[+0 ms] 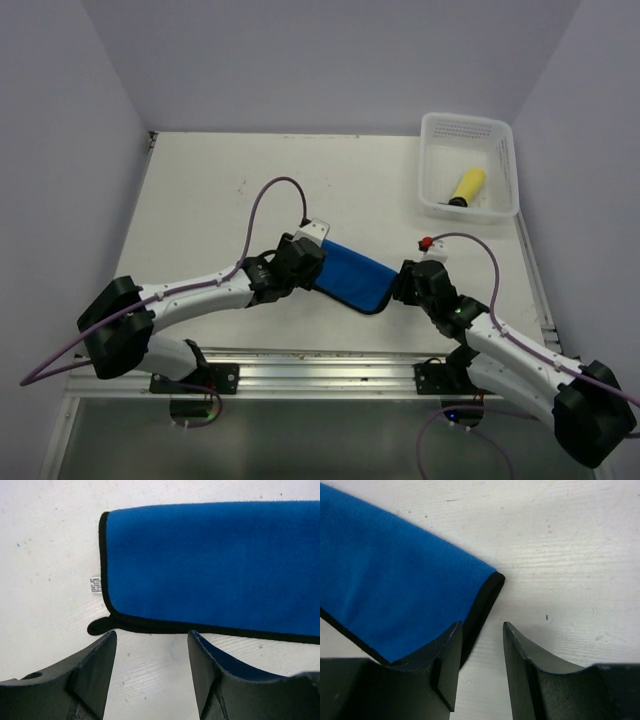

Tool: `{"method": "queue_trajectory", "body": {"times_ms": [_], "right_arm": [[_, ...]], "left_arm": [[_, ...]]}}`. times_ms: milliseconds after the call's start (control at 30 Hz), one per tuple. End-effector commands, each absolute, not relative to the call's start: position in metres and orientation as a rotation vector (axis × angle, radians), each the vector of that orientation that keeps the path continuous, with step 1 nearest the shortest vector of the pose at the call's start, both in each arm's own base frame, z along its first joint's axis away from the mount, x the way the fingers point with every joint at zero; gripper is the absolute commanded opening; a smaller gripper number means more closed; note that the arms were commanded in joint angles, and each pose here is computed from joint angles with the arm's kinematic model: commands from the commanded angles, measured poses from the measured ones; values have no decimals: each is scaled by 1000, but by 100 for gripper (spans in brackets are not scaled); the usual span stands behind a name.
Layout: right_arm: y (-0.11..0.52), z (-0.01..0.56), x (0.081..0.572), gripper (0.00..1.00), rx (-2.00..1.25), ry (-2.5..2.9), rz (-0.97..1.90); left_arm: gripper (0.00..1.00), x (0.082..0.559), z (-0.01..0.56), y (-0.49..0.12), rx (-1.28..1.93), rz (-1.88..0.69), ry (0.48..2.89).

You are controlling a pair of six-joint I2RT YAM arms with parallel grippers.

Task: Roll the towels
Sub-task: Fold the towel

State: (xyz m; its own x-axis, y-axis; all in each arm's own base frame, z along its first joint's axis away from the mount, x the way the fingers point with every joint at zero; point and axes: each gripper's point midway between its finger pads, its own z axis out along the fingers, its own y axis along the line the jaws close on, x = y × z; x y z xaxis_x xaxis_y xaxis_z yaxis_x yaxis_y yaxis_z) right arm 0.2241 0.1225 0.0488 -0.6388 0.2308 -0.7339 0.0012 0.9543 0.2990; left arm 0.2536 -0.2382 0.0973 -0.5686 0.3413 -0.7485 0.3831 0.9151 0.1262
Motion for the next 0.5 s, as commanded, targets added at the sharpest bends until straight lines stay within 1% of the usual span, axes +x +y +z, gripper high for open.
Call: {"method": "queue_trajectory", "body": {"times_ms": [0, 233, 367, 467], "right_arm": [[124, 61, 234, 42, 301, 2241, 331], [143, 50, 231, 43, 398, 2352, 405], [140, 34, 221, 45, 432, 2415, 373], [141, 24, 215, 45, 447, 2461, 368]], "left_arm": [[63, 255, 94, -253, 481, -141, 2214], [64, 255, 93, -251, 486, -138, 2206], [68, 266, 84, -228, 411, 14, 2186], [68, 275, 80, -226, 355, -48, 2196]]}}
